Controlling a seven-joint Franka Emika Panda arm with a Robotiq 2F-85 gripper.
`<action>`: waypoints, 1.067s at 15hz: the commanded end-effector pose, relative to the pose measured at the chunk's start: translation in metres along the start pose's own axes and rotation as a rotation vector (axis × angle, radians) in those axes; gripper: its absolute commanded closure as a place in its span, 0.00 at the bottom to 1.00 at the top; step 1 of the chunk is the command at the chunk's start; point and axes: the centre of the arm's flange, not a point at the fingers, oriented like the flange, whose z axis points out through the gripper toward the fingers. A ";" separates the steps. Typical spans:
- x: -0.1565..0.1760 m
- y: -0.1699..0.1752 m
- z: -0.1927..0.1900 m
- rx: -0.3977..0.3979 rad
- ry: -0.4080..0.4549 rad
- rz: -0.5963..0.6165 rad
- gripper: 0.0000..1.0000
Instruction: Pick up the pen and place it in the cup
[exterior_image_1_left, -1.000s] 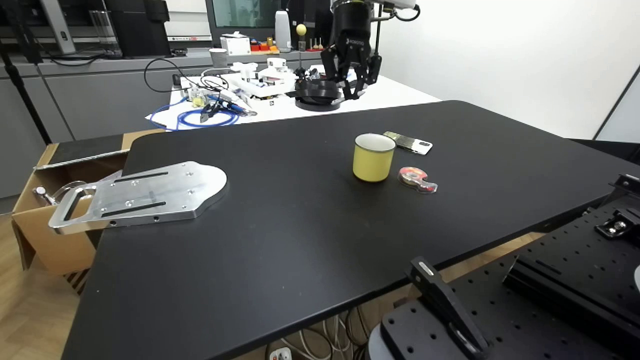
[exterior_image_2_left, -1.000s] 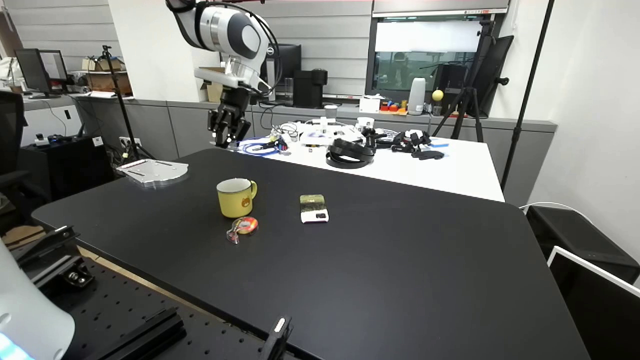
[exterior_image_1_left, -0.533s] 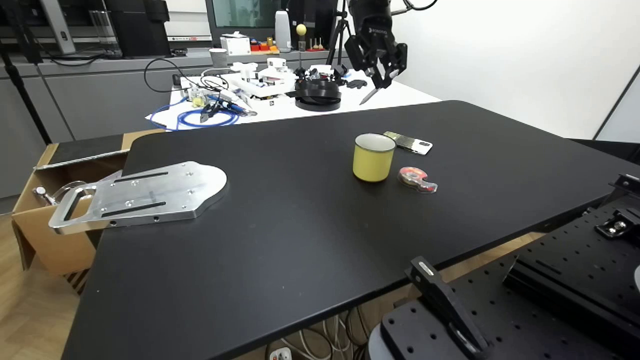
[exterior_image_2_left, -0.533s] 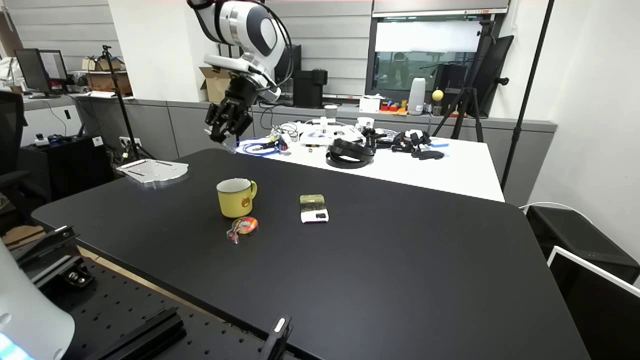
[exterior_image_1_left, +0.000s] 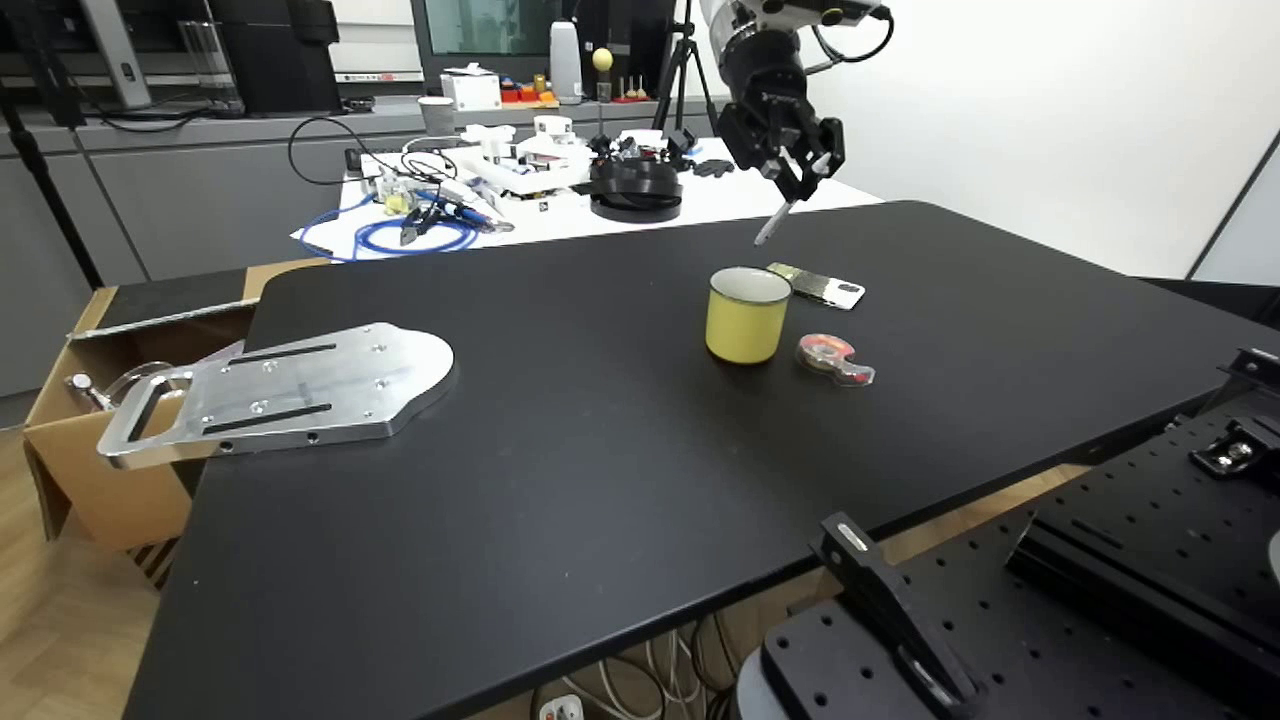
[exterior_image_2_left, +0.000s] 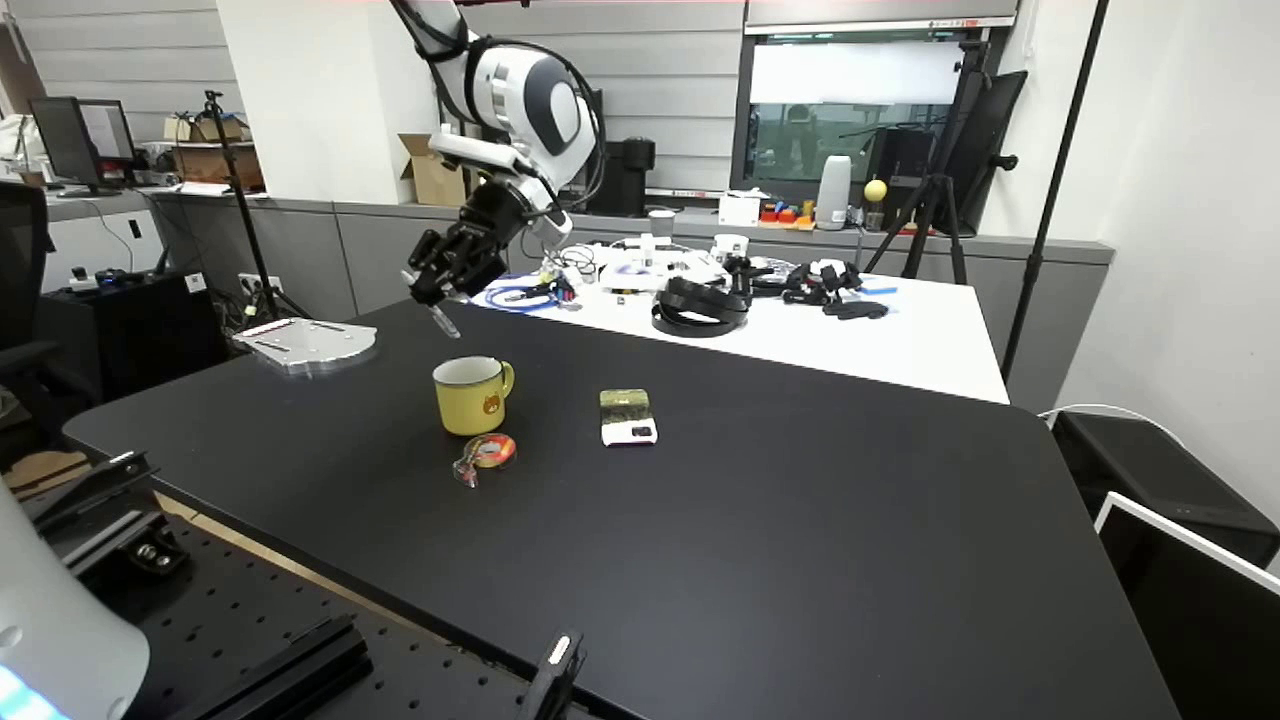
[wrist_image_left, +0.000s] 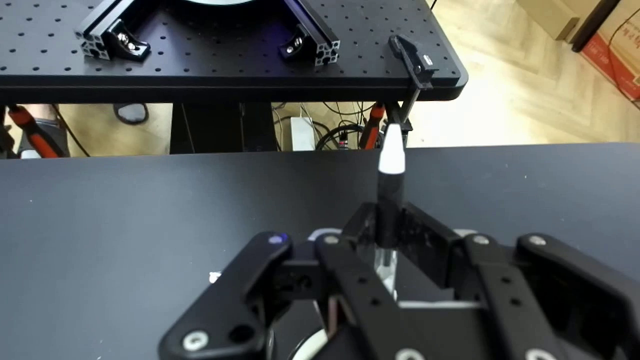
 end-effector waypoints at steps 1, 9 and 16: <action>0.020 0.005 -0.001 0.039 -0.059 0.031 0.95; 0.052 0.016 0.026 0.096 -0.115 0.049 0.95; 0.070 0.020 0.034 0.111 -0.007 0.052 0.95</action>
